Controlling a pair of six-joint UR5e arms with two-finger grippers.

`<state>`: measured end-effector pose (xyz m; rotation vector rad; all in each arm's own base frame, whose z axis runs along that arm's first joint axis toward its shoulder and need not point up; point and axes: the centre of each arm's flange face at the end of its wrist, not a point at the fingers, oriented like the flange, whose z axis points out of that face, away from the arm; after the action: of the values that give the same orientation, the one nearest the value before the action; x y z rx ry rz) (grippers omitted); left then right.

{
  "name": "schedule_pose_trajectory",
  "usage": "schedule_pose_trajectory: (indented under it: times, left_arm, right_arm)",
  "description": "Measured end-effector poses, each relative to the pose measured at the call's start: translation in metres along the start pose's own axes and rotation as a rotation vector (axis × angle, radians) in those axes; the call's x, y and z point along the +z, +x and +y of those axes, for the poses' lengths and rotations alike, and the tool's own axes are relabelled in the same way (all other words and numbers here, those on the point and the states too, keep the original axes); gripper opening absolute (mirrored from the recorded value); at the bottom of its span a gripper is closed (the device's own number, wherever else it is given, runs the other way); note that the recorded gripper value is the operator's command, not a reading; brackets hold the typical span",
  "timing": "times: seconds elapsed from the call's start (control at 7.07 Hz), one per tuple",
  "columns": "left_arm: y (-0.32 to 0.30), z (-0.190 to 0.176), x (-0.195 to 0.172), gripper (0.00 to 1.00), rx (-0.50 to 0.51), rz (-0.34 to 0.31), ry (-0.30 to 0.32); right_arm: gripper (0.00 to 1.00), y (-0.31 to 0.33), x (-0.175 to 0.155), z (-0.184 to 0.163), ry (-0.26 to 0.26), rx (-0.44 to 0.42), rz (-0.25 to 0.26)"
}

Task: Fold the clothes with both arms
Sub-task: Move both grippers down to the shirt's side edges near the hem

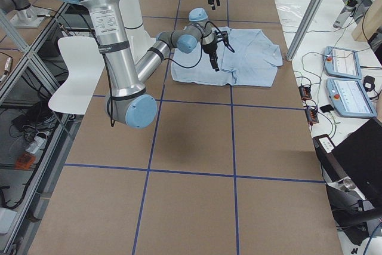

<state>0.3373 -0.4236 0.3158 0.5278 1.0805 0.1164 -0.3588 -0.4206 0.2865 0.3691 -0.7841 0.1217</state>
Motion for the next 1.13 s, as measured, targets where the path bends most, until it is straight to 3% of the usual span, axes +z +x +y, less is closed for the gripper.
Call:
schedule_pose_trajectory:
  times: [0.42, 0.57, 0.99, 1.13]
  left_arm:
    - [0.042, 0.100, 0.021, 1.00, -0.213, -0.033, -0.047]
    - [0.050, 0.133, 0.034, 0.95, -0.263, -0.061, -0.062]
    - [0.061, 0.186, 0.056, 0.52, -0.314, -0.146, -0.120]
    - [0.059, 0.192, 0.063, 0.52, -0.312, -0.170, -0.132]
  right_arm:
    - [1.00, -0.002, 0.000, 0.087, 0.025, 0.124, -0.088]
    - [1.00, -0.001, 0.002, 0.103, 0.027, 0.138, -0.099]
    - [1.00, 0.001, 0.004, 0.116, 0.028, 0.142, -0.098]
    - [1.00, 0.001, 0.004, 0.117, 0.028, 0.142, -0.097]
